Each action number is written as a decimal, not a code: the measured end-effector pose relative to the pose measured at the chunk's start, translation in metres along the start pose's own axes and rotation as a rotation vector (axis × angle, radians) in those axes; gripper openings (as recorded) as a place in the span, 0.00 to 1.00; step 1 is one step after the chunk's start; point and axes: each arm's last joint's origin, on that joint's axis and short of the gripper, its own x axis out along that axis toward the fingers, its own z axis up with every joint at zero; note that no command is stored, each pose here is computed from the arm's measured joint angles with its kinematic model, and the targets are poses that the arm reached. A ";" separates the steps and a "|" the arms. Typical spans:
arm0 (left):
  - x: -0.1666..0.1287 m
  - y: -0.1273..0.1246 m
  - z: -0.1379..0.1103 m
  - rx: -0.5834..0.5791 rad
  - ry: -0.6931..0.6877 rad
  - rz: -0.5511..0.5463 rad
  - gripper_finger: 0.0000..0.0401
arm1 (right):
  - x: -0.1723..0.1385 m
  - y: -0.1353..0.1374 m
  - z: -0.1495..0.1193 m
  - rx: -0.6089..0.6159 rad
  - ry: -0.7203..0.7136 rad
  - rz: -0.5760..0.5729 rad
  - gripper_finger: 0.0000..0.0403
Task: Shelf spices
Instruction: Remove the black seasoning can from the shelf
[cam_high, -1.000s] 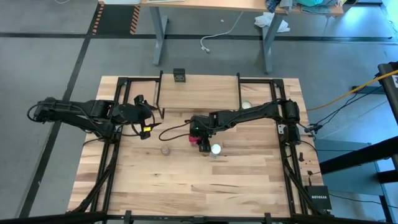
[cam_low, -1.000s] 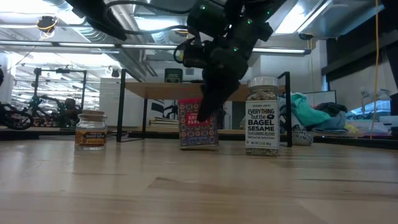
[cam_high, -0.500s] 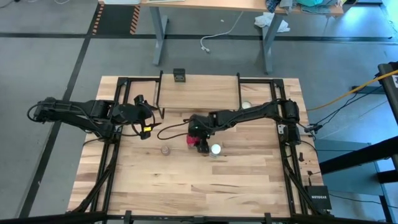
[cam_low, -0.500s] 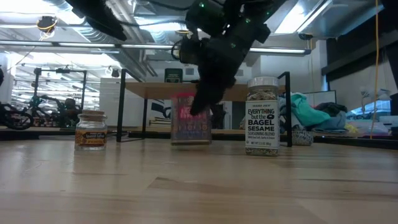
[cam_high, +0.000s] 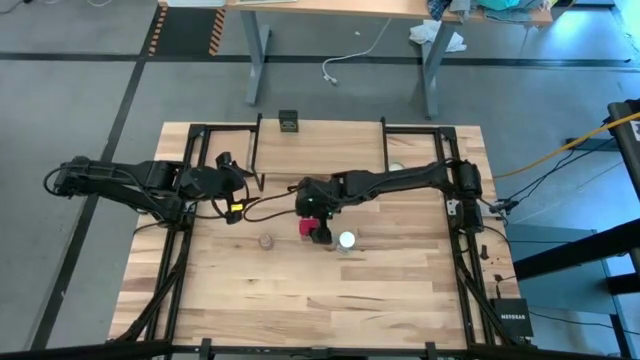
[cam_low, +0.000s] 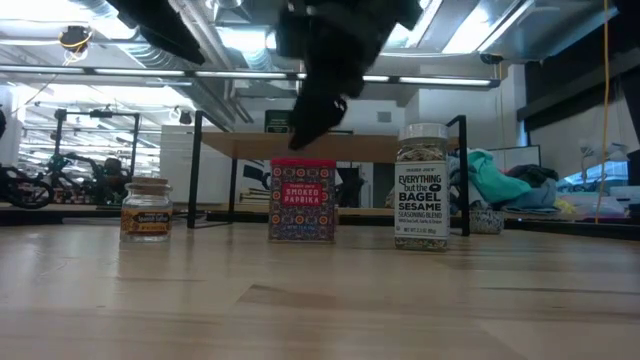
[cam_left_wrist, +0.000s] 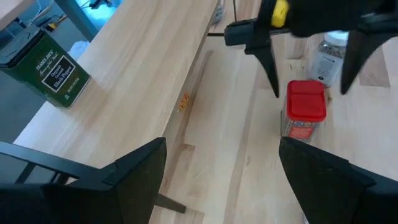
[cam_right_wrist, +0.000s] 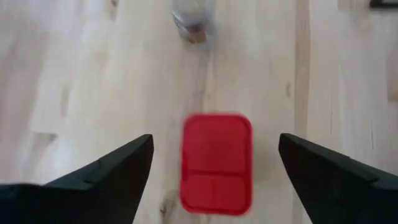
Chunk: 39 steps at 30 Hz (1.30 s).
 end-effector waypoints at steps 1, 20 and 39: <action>0.000 0.000 0.001 0.000 -0.006 0.000 0.76 | -0.003 0.003 0.004 -0.016 -0.008 0.002 0.86; 0.002 0.034 0.038 0.024 -0.321 0.264 0.76 | -0.154 0.026 0.067 -0.293 0.007 -0.525 0.81; 0.090 0.118 0.083 0.254 0.203 0.248 0.76 | -0.267 0.047 0.036 -0.208 -0.143 -0.704 0.81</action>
